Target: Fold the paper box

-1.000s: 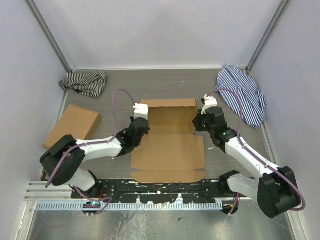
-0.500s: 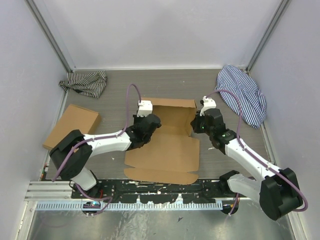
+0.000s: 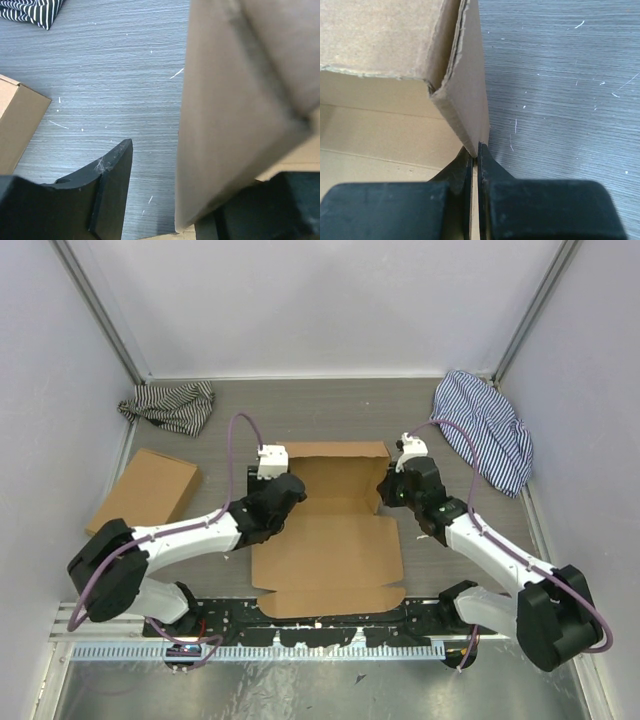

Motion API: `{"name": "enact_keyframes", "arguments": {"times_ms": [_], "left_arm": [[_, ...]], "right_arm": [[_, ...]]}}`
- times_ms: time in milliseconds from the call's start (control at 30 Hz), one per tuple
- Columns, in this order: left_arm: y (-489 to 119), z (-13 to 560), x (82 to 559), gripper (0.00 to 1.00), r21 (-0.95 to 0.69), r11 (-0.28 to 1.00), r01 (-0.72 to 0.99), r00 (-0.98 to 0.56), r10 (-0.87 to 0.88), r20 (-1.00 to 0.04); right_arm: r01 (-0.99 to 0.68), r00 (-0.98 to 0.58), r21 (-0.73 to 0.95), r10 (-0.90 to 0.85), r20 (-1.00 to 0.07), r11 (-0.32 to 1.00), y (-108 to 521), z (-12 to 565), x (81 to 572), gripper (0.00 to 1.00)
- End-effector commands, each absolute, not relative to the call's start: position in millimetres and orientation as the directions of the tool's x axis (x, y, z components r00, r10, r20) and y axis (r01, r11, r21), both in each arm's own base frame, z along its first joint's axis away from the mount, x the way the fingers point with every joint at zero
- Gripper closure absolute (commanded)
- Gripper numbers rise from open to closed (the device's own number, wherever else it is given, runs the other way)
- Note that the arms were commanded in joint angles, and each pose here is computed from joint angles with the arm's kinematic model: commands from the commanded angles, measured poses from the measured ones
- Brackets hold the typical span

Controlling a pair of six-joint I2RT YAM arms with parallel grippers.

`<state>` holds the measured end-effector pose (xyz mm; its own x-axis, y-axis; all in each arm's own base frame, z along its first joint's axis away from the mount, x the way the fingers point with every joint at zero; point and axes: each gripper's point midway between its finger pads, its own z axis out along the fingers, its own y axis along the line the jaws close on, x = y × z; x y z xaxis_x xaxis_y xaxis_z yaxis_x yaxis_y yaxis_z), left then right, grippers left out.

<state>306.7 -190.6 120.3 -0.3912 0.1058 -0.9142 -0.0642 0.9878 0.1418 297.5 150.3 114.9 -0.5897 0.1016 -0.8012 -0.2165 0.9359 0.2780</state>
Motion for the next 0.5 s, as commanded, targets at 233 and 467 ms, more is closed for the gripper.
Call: {"name": "enact_keyframes", "arguments": {"times_ms": [233, 467], "left_arm": [[-184.4, 125.0, 290.4, 0.46, 0.043, 0.999, -0.026, -0.396, 0.029, -0.918], [-192.2, 124.8, 289.6, 0.64, 0.026, 1.0, 0.018, -0.396, 0.031, -0.918]], "right_arm": [[-0.252, -0.536, 0.319, 0.143, -0.832, 0.914, 170.0, 140.8, 317.4, 0.84], [-0.27, -0.536, 0.326, 0.14, -0.833, 0.906, 183.7, 138.2, 325.0, 0.69]]}}
